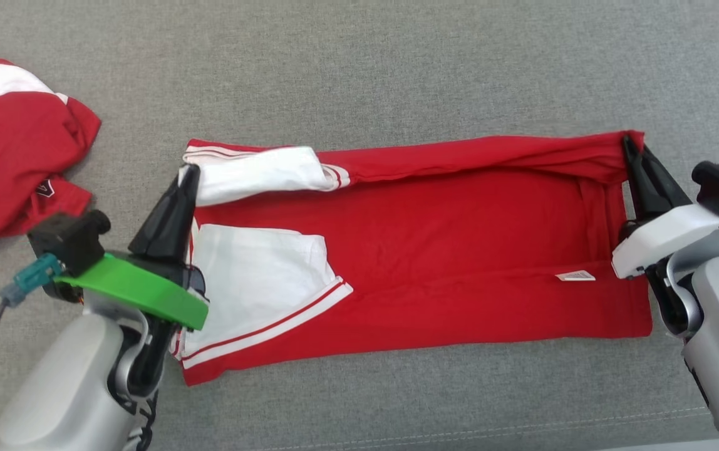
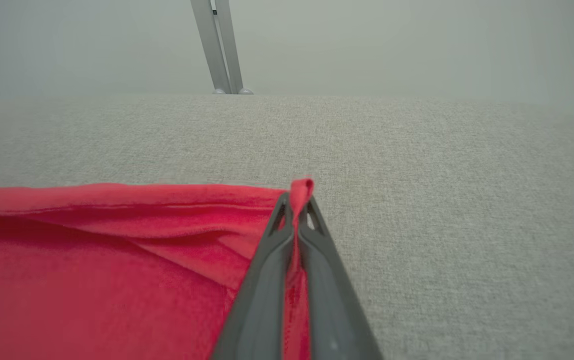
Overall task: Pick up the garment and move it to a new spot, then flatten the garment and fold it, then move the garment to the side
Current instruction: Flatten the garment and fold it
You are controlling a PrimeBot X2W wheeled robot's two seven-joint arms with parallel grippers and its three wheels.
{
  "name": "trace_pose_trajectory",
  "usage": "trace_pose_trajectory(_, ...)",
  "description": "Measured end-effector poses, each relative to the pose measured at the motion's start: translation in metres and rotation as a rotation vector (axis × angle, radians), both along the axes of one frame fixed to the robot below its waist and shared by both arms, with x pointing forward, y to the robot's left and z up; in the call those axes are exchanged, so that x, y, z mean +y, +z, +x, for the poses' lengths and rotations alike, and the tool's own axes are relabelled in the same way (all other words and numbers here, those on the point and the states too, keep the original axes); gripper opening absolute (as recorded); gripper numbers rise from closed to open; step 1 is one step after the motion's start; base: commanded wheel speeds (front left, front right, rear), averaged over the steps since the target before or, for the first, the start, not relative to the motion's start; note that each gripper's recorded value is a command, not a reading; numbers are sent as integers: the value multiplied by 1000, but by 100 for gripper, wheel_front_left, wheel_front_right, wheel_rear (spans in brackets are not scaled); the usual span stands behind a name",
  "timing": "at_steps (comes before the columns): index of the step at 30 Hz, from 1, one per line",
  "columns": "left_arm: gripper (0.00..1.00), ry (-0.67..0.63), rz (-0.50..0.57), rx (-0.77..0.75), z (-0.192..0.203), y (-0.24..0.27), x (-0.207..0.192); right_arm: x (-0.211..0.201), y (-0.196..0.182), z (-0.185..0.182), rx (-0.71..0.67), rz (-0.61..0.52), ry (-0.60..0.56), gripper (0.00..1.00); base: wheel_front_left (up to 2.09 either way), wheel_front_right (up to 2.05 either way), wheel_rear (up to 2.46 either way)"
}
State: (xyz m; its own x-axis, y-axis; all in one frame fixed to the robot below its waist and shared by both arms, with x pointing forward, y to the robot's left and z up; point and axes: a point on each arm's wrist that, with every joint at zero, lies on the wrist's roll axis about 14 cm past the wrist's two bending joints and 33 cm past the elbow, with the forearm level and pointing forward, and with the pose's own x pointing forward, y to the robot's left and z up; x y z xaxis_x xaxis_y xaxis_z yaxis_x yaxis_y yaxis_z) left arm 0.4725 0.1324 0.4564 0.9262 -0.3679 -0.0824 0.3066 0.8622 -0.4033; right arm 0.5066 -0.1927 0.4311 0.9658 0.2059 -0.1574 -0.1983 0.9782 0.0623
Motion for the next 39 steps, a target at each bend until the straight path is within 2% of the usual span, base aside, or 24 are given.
trace_pose_trajectory(6,0,30,1,65,-29,-20,2,5,0,-26,-6,26,-1,0,0,0,0)
trace_pose_trajectory(18,0,84,-24,115,-58,-35,0,2,-5,-61,23,72,-45,0,0,0,0)
trace_pose_trajectory(19,0,83,-9,115,-60,-36,0,3,-6,-64,27,82,-50,14,0,0,0)
trace_pose_trajectory(20,0,83,15,110,-61,-37,1,4,-7,-67,32,89,-51,48,0,0,0)
trace_pose_trajectory(21,97,86,22,103,-61,-35,2,5,-7,-68,31,93,-52,100,0,0,0)
trace_pose_trajectory(22,100,98,17,95,-59,-32,2,5,-5,-69,28,96,-53,100,0,0,0)
trace_pose_trajectory(31,100,172,36,10,-52,-11,15,-4,18,-69,-43,98,-68,100,0,0,0)
trace_pose_trajectory(39,100,328,59,-113,-46,21,51,-5,-3,-65,31,113,-98,100,0,0,0)
